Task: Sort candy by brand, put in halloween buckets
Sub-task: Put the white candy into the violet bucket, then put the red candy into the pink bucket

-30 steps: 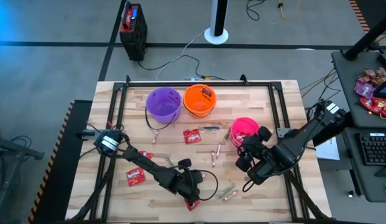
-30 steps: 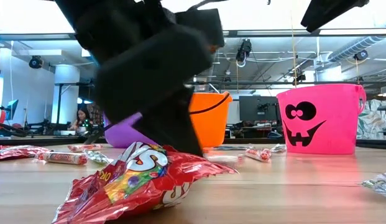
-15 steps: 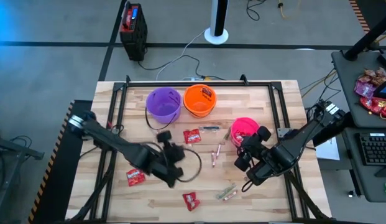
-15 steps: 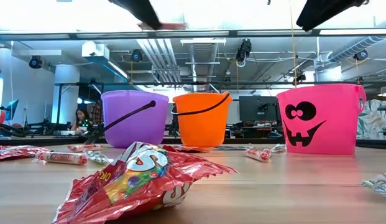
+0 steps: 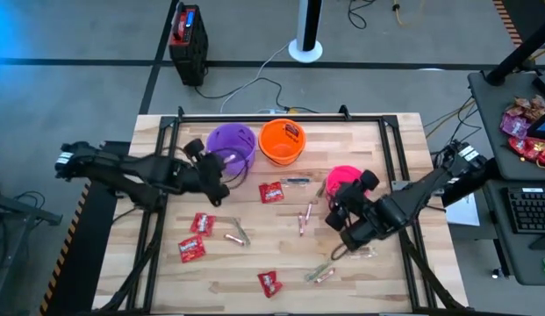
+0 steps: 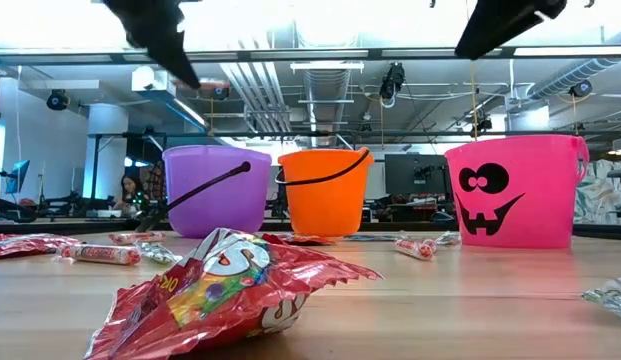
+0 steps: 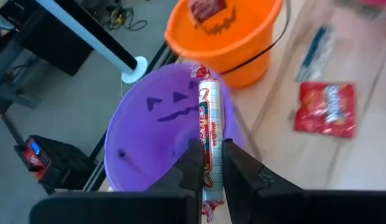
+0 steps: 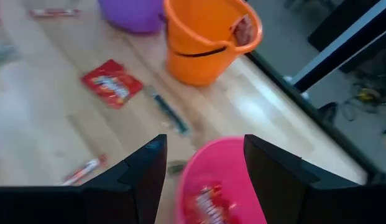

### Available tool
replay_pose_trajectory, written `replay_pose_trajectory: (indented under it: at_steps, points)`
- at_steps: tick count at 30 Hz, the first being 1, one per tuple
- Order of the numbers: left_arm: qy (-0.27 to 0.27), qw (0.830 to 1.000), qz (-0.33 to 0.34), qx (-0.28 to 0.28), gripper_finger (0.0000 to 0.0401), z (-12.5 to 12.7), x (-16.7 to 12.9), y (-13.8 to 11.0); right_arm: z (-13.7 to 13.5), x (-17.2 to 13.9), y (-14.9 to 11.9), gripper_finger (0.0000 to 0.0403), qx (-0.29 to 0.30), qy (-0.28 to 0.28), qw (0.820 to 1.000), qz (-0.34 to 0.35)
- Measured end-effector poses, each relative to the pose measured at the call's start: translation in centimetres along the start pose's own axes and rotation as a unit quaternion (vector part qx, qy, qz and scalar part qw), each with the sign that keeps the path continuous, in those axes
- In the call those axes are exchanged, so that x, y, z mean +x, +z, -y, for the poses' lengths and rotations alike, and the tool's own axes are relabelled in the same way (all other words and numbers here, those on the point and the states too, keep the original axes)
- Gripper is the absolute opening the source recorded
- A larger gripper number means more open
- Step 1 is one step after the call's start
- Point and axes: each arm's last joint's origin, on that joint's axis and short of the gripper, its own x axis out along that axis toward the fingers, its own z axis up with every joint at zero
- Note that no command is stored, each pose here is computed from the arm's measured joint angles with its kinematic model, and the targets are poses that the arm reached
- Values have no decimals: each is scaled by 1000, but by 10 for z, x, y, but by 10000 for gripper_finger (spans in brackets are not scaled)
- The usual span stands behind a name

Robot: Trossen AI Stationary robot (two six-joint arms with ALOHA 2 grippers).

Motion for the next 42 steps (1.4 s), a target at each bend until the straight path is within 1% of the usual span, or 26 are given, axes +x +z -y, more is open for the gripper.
replay_pose_trajectory:
  at_steps: [3, 6, 10, 13, 16, 20, 22, 29, 34, 38, 42]
  points:
    - [-11, 1000, 9, 7, 20, -14, 6, -3, 10, 15, 11, 205, -11, -27, 1000, -11]
    - [-29, 999, 14, 7, 20, -28, 12, -1, 25, 31, 23, 205, -24, -52, 998, -35]
    - [-42, 999, 29, -5, 20, -46, 18, 6, 46, 49, 36, 205, -32, -64, 995, -71]
    - [-59, 998, 26, -5, 20, -53, 23, 8, 56, 55, 40, 205, -40, -54, 994, -91]
    - [-87, 996, 18, -6, 20, -57, 29, 7, 59, 58, 40, 205, -32, -22, 994, -102]
    - [-151, 988, 0, -1, 20, -59, 41, 7, 56, 61, 39, 205, -28, 9, 996, -84]
    - [-164, 986, -17, 6, 20, -62, 49, 5, 52, 65, 39, 205, -26, 19, 997, -72]
    - [-133, 988, -76, 28, 23, -76, 86, -1, 40, 77, 35, 205, -13, 53, 998, -37]
    - [-119, 986, -110, 26, 53, -82, 109, -6, 37, 79, 34, 205, -7, 73, 997, -33]
    - [-115, 985, -128, 23, 78, -84, 119, -9, 36, 79, 34, 205, -7, 83, 996, -39]
    - [-115, 985, -129, 25, 88, -84, 120, -9, 37, 76, 37, 205, -6, 88, 996, -34]
